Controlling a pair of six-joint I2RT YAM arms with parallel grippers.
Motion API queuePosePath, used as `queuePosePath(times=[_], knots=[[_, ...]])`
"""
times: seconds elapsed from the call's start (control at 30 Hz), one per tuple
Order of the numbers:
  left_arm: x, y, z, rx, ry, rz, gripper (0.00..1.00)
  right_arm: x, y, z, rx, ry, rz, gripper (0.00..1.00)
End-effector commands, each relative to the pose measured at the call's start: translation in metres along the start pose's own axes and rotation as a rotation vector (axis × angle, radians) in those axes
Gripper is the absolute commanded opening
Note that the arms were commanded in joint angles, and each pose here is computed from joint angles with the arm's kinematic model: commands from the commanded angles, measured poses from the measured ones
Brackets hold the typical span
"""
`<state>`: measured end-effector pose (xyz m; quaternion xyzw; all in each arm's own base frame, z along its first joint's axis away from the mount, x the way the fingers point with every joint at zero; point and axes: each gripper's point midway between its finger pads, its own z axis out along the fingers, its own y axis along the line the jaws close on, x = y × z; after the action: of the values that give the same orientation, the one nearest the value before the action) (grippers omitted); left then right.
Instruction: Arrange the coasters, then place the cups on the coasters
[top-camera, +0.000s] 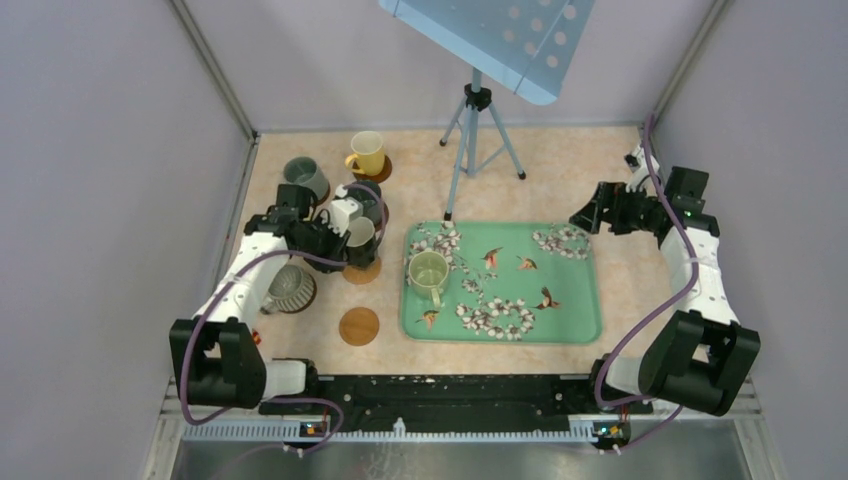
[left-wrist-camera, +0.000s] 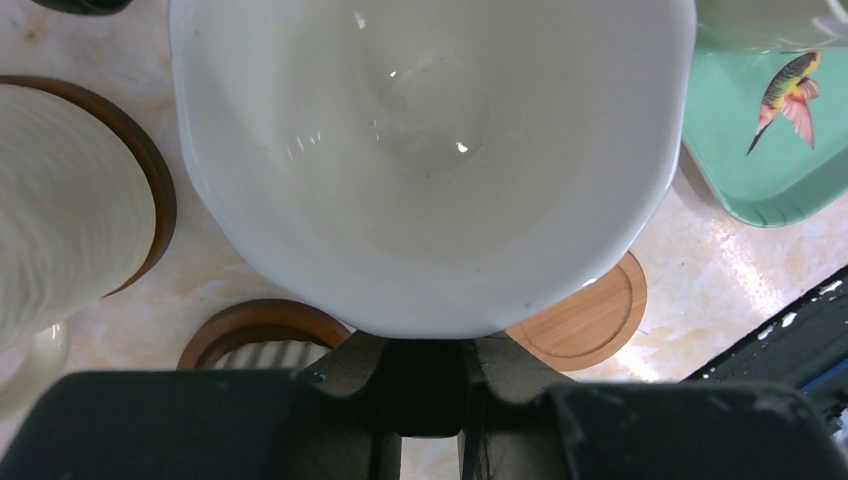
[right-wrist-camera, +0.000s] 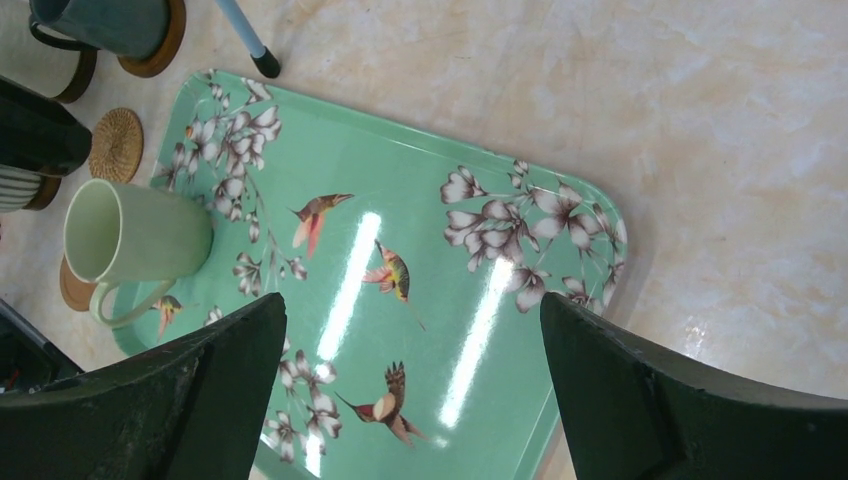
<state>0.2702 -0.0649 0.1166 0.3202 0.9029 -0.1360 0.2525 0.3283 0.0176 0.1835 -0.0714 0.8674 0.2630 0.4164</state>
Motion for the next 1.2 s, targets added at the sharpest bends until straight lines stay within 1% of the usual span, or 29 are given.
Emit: queuePosePath(times=[0.0, 0.13, 0.33, 0.97, 1.17], knots=[[-0.021, 0.010, -0.007, -0.053, -0.131, 0.040, 0.00, -0.006, 0.004, 0.000, -0.017, -0.022, -0.024, 0.96], [-0.016, 0.007, -0.002, -0.044, -0.142, 0.065, 0.00, -0.005, 0.003, 0.001, -0.014, -0.016, -0.024, 0.96], [-0.013, 0.015, 0.003, -0.076, -0.149, 0.092, 0.00, -0.004, 0.002, 0.002, -0.017, -0.013, -0.021, 0.96], [0.000, 0.021, 0.018, -0.094, -0.139, 0.109, 0.00, -0.003, 0.002, 0.002, -0.019, -0.011, -0.021, 0.96], [0.003, 0.023, 0.018, -0.112, -0.142, 0.127, 0.04, -0.003, 0.002, 0.003, -0.022, -0.010, -0.019, 0.96]])
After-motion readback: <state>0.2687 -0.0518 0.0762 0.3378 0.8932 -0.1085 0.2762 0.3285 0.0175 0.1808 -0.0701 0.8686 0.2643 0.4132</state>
